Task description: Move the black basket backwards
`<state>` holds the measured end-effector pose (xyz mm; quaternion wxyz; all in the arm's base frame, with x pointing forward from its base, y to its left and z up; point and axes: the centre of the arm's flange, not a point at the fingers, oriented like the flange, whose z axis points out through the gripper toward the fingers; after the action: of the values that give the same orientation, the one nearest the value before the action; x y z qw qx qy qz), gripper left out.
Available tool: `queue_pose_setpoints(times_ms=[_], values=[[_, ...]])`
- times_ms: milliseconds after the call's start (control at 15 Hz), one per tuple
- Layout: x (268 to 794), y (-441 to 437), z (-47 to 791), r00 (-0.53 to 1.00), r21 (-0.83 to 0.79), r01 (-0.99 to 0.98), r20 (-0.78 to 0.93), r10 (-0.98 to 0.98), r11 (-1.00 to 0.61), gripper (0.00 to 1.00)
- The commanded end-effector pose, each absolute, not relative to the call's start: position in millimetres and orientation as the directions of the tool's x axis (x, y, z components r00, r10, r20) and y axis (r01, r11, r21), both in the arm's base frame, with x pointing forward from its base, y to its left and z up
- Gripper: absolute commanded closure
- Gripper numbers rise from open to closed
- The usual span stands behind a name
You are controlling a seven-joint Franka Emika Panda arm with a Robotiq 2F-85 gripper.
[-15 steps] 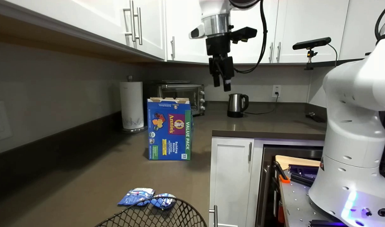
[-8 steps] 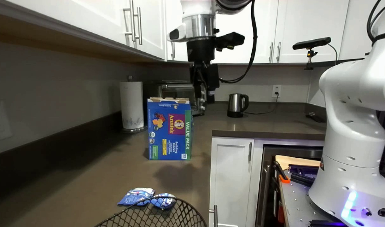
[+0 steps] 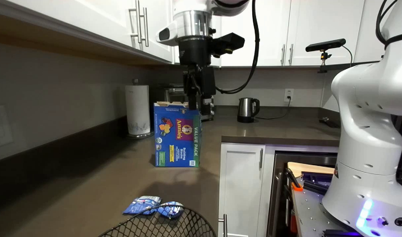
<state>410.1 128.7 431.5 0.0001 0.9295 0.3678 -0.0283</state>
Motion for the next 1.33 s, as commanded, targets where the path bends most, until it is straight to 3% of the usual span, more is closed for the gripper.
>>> queue_pose_setpoints(times_ms=[0, 800, 1267], values=[[410.6, 130.7, 430.2, 0.725, -0.022, 0.687, -0.056, 0.687, -0.727, 0.00], [373.1, 205.4, 364.4, 0.615, -0.020, 0.786, -0.080, 0.784, -0.618, 0.00], [404.3, 260.6, 319.2, 0.597, -0.158, 0.800, 0.104, 0.796, -0.579, 0.00]])
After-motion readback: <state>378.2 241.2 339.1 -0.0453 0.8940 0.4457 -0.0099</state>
